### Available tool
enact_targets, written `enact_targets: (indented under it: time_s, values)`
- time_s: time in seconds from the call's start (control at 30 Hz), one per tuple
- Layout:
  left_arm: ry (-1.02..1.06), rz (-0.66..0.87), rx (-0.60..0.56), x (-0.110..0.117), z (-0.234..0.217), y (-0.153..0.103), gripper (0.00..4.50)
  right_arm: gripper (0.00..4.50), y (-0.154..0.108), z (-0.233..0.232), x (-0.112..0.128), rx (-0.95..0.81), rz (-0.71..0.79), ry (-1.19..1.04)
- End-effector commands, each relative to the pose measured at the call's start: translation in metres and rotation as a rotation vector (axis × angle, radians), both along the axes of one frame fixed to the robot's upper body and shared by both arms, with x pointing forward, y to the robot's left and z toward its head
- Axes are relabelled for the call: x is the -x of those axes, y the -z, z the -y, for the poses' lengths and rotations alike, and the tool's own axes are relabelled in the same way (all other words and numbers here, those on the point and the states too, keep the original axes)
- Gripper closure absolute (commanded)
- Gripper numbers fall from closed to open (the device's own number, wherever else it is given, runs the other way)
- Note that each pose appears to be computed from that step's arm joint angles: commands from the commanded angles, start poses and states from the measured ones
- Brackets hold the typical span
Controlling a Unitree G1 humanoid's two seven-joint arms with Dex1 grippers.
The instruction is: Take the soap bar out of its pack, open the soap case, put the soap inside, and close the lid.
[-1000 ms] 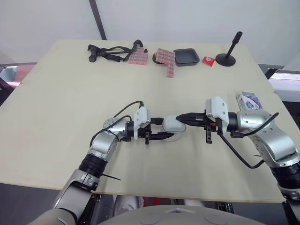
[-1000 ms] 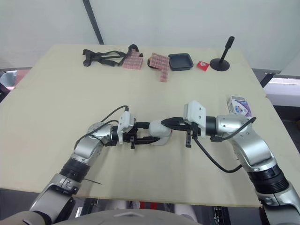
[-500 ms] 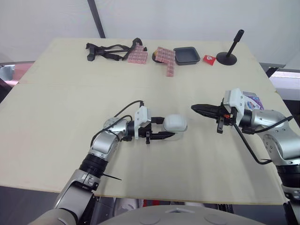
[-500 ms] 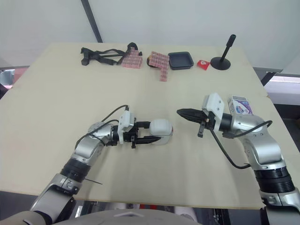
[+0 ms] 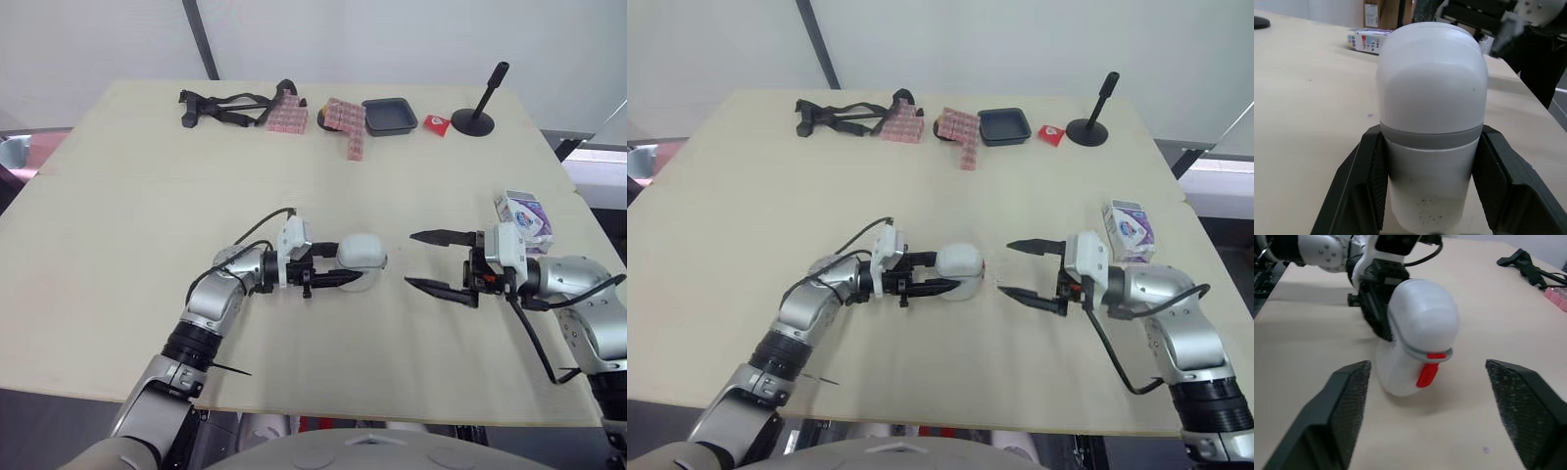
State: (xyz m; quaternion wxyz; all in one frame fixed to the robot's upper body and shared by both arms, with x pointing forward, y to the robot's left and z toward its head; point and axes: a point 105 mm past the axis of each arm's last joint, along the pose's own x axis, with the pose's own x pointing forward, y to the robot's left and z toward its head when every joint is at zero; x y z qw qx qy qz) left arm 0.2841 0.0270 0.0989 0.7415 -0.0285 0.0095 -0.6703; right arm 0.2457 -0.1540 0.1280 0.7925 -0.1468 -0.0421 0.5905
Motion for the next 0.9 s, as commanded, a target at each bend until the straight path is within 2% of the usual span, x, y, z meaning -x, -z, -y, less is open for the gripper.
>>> enact_targets:
  time_s: [0.03,0.13,0.27,0.57,0.7,0.9]
  values:
    - [0.013,-0.074,0.063,0.002,-0.002,-0.020,2.61,0.03,0.000,0.003,0.006,0.022,0.056,-0.030]
    - [0.011,-0.256,0.069,0.003,-0.003,-0.021,2.61,0.03,0.002,0.003,0.008,0.023,0.059,-0.032]
    - [0.002,-0.587,0.037,0.006,-0.002,-0.014,2.61,0.03,0.001,0.002,0.006,0.012,0.063,-0.017]
    - [-0.059,-1.010,-0.132,0.010,-0.005,0.008,2.61,0.03,-0.003,0.003,0.006,-0.041,0.035,0.010]
    - [-0.155,-1.120,-0.174,0.003,-0.008,0.021,2.61,0.03,-0.002,0.002,0.008,-0.053,0.010,0.005]
    - [-0.178,-1.110,-0.227,0.005,-0.009,0.029,2.61,0.03,0.002,0.002,0.010,-0.051,-0.006,0.005]
